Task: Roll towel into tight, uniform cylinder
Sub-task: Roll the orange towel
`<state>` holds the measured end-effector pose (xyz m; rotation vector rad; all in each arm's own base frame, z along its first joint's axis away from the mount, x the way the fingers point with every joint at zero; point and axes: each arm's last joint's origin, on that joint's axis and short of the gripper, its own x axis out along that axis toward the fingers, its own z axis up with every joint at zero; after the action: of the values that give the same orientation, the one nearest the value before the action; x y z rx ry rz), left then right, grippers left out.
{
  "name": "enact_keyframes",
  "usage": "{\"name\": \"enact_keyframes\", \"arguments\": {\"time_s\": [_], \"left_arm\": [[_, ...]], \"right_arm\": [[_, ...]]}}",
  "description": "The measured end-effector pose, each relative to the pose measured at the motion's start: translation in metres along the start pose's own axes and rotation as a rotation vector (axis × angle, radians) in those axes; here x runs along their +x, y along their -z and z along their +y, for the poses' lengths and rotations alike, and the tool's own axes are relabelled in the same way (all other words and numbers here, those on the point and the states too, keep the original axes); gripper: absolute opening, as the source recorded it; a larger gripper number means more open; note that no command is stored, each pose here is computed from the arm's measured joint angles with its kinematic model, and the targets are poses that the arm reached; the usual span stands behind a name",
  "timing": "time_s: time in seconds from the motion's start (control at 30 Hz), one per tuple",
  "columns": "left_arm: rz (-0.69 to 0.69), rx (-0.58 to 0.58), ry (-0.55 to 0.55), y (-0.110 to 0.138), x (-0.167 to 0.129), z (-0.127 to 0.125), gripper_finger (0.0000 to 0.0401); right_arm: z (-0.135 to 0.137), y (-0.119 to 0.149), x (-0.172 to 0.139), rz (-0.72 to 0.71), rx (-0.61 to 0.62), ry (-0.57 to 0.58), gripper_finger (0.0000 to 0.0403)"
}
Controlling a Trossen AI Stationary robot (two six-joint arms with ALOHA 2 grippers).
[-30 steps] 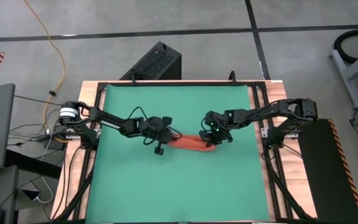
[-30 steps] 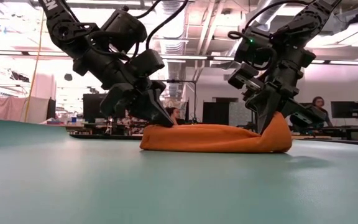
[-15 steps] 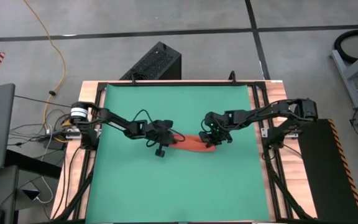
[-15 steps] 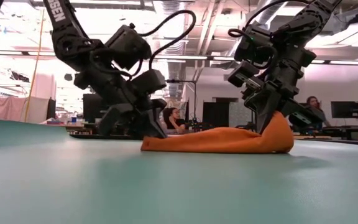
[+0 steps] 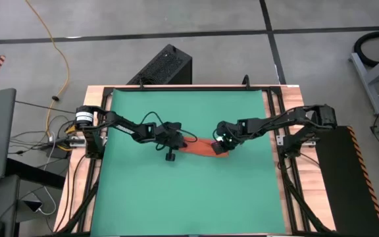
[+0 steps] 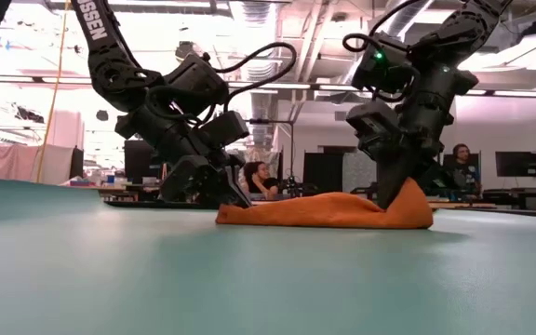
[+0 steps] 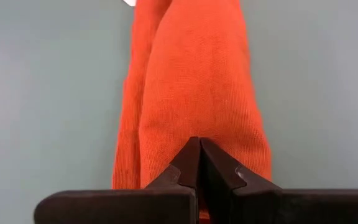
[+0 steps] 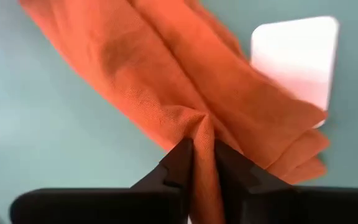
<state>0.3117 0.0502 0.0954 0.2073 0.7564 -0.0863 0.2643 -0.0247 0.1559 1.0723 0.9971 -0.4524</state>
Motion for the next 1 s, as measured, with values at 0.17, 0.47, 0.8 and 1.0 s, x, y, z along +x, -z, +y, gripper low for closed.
{"name": "enact_keyframes", "arguments": {"time_s": [0.17, 0.47, 0.8, 1.0], "left_arm": [[0.009, -0.026, 0.026, 0.003, -0.001, 0.004, 0.0000], [0.011, -0.047, 0.029, 0.004, -0.001, 0.005, 0.0000], [0.004, -0.113, 0.057, 0.006, -0.001, 0.007, 0.0000], [0.004, -0.127, 0.061, 0.006, -0.001, 0.007, 0.0000]], "right_arm": [[0.002, 0.003, 0.001, -0.078, -0.042, 0.052, 0.0099], [0.005, 0.010, -0.011, -0.157, -0.098, 0.097, 0.0113], [0.018, 0.020, -0.057, -0.469, -0.234, 0.118, 0.0113], [0.017, 0.039, -0.045, -0.462, -0.283, 0.144, 0.0113]]}}
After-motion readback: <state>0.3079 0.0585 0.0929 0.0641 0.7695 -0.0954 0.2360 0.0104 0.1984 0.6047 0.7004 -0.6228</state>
